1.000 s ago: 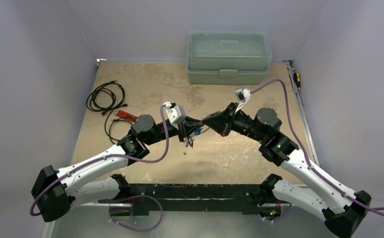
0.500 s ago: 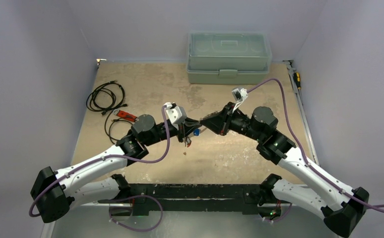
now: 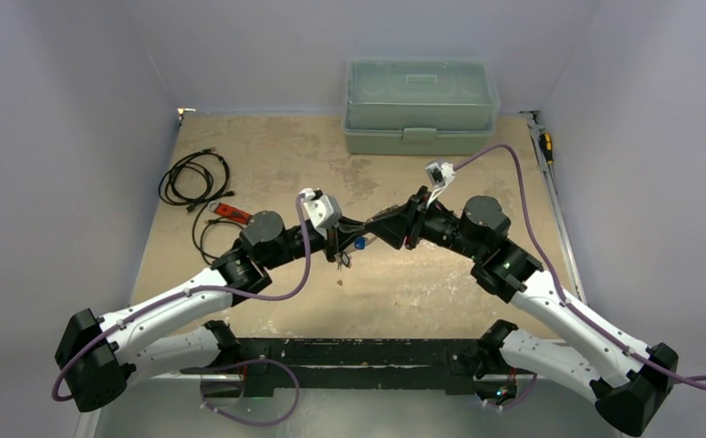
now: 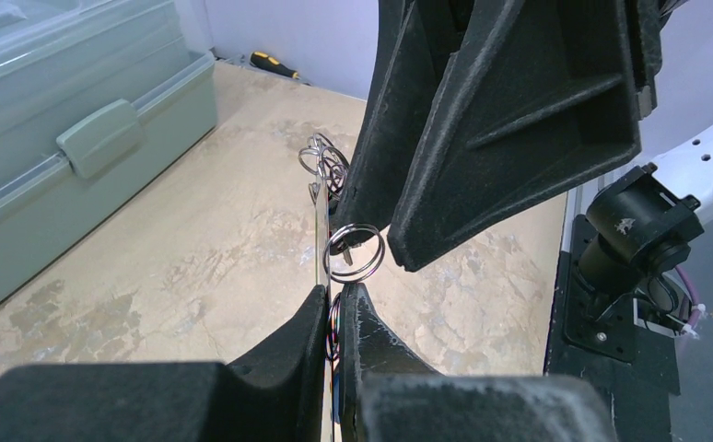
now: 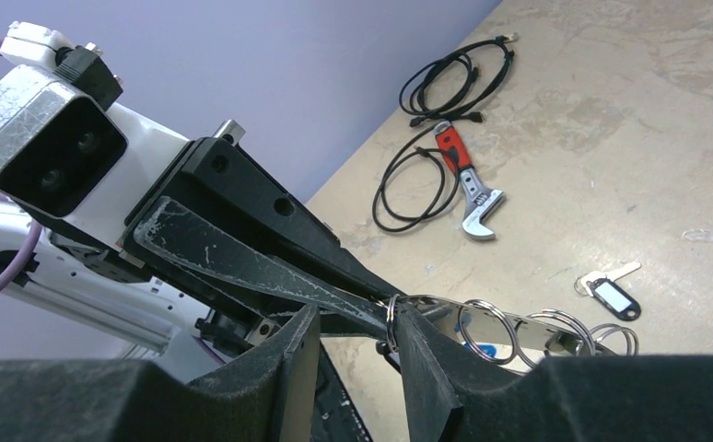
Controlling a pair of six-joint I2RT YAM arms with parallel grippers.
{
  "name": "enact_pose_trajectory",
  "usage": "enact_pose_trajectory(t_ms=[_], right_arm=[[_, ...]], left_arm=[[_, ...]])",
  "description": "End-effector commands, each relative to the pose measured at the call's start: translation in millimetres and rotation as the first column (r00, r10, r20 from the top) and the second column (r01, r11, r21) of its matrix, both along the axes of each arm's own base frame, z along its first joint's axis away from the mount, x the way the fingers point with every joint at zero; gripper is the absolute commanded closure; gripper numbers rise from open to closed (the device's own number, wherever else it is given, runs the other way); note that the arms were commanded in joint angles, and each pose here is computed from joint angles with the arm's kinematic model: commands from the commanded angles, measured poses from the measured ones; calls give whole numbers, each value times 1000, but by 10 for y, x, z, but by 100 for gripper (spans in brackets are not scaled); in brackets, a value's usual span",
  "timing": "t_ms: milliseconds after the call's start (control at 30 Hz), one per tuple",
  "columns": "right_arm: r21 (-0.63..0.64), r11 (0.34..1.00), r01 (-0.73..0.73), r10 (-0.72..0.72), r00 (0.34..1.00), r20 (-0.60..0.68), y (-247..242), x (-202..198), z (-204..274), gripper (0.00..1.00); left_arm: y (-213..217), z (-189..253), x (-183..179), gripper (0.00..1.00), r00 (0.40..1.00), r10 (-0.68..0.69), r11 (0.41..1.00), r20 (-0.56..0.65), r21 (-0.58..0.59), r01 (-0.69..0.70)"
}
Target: Put the keys on the keyring
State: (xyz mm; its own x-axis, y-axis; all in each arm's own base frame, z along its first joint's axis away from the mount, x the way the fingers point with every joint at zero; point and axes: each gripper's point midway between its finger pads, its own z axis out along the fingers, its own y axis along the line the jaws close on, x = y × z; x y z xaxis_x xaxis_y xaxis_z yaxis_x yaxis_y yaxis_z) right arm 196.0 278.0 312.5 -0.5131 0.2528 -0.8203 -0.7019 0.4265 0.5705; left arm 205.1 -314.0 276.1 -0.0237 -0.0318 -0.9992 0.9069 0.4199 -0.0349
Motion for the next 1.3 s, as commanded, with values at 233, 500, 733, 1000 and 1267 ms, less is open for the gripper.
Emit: enact_pose_trajectory(t_ms=[233,500,733,1000,1267], right_arm=[[33,999,-36,34,998,44,39,-51,136,67],[14,999,-29,29,999,28,56,-17,32,68],[-8,1000,-9,9,1000,13,46,22,-50,70],[-16,1000,-1,2,1000,6,37,35,-91,77],[-36,999,4,-4,1000,-3,18,30,-163,100]], left_arm=[[44,479,-85,100,995,-14,991,94,-130,26],[46,518,-111,100,995,-22,989,97,-146,36],[64,537,-112,100,995,-16,987,102,-155,32],[74,552,-123,100,994,-16,986,105,-162,33],[84,562,-130,100,994,-15,986,111,-162,33]])
